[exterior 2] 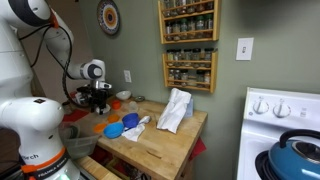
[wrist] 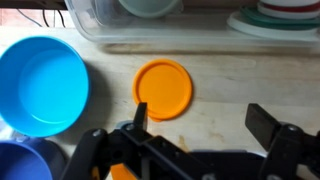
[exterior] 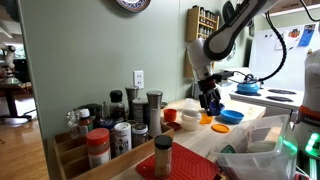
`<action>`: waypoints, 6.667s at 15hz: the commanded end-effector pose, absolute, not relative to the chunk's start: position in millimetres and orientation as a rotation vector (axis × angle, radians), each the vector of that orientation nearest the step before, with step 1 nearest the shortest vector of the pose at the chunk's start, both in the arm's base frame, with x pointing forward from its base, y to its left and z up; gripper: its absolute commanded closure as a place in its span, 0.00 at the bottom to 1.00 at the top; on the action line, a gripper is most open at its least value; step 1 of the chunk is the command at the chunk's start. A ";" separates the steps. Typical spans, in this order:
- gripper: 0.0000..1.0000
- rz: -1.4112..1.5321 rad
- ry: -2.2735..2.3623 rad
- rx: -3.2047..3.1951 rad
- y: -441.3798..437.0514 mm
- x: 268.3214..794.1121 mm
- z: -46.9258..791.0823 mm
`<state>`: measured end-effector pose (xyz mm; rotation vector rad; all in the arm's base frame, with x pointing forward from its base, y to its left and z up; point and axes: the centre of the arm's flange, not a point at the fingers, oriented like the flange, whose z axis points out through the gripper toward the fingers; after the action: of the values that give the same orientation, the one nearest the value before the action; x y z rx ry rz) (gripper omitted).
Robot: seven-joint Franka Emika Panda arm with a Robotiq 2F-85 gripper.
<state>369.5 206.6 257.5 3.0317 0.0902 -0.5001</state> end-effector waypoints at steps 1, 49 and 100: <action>0.00 -0.583 0.158 3.039 185.1 339.5 236.8; 0.18 -0.469 -0.023 3.100 147.9 342.6 197.5; 0.23 -0.403 0.034 3.081 145.0 428.5 216.9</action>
<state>423.4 143.2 221.4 3.0957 0.0372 -0.3923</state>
